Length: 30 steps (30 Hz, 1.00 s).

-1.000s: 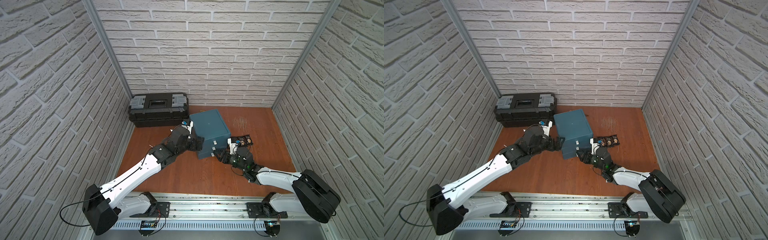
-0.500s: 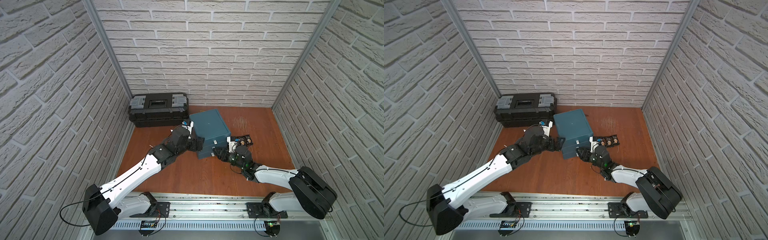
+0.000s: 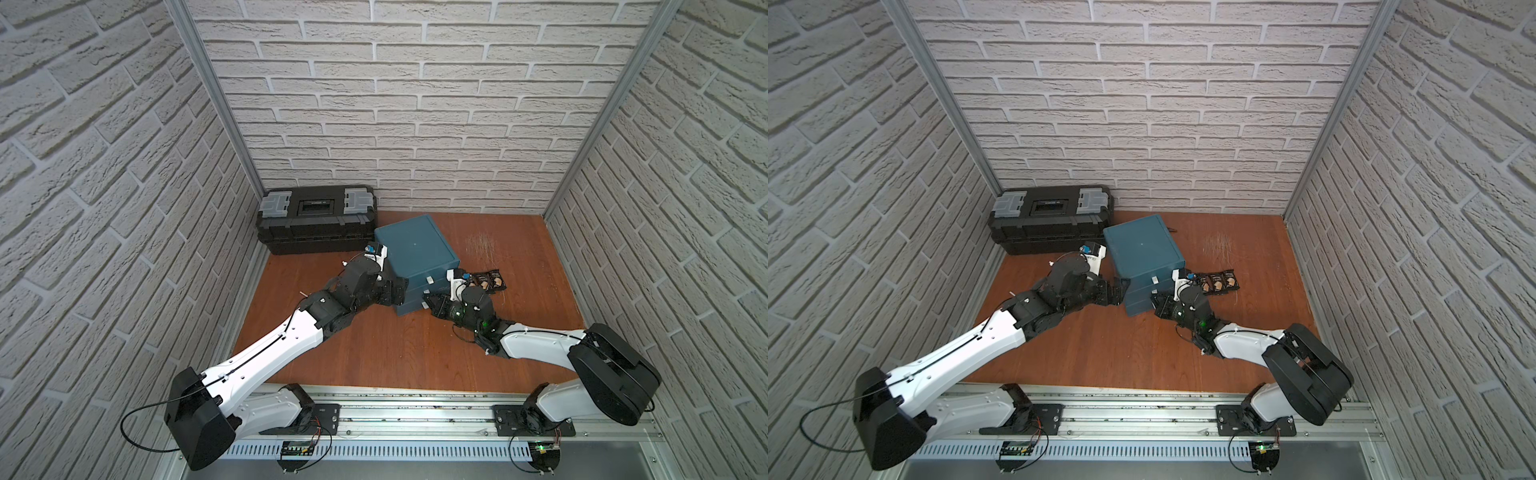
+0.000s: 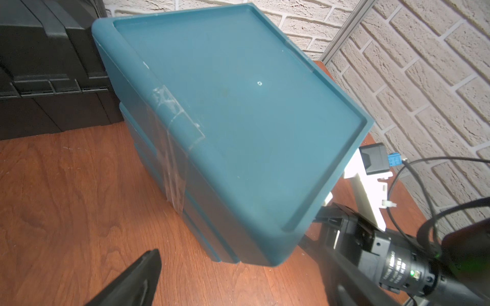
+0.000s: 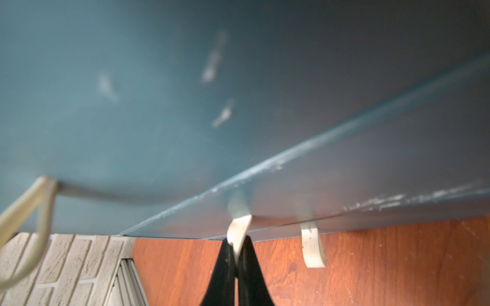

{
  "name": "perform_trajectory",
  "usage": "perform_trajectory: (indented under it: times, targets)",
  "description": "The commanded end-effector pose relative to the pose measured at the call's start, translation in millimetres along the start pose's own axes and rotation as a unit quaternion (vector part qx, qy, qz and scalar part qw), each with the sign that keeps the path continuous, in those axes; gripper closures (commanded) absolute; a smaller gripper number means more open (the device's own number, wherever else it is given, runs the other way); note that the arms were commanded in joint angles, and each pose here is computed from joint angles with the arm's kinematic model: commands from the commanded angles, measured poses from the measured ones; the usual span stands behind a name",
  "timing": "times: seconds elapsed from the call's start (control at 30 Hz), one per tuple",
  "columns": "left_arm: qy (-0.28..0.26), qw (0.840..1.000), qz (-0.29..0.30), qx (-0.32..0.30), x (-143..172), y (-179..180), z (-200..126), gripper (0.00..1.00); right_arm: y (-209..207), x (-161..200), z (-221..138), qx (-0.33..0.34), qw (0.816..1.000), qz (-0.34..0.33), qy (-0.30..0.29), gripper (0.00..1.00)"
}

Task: Take the cookies out of the drawer
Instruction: Open the drawer in the storage box.

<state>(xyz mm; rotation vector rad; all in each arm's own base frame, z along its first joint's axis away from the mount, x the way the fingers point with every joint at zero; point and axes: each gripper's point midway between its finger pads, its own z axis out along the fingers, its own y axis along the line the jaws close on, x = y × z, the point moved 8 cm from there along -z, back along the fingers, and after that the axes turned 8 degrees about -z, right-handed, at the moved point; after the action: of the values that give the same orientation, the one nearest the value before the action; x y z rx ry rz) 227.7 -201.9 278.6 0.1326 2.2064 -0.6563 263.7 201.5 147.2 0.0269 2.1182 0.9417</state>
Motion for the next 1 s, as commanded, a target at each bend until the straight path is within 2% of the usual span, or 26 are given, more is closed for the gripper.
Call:
perform_trajectory:
  times: [0.0,0.33,0.47,0.97]
  targets:
    - [-0.021,1.0,0.004,0.008,-5,-2,-7,0.01,18,-3,1,-0.006,1.0,-0.027,-0.006,0.98]
    - [-0.041,0.999,0.014,-0.007,-14,-2,-20,0.02,42,42,-8,0.01,0.999,-0.044,0.018,0.98]
    - [-0.051,0.998,0.021,-0.013,-20,-2,-24,0.02,50,56,-18,0.037,0.998,-0.054,0.018,0.98]
    - [-0.046,0.998,0.028,-0.024,-37,-5,-4,0.02,56,92,-58,0.076,0.994,-0.064,0.052,0.98]
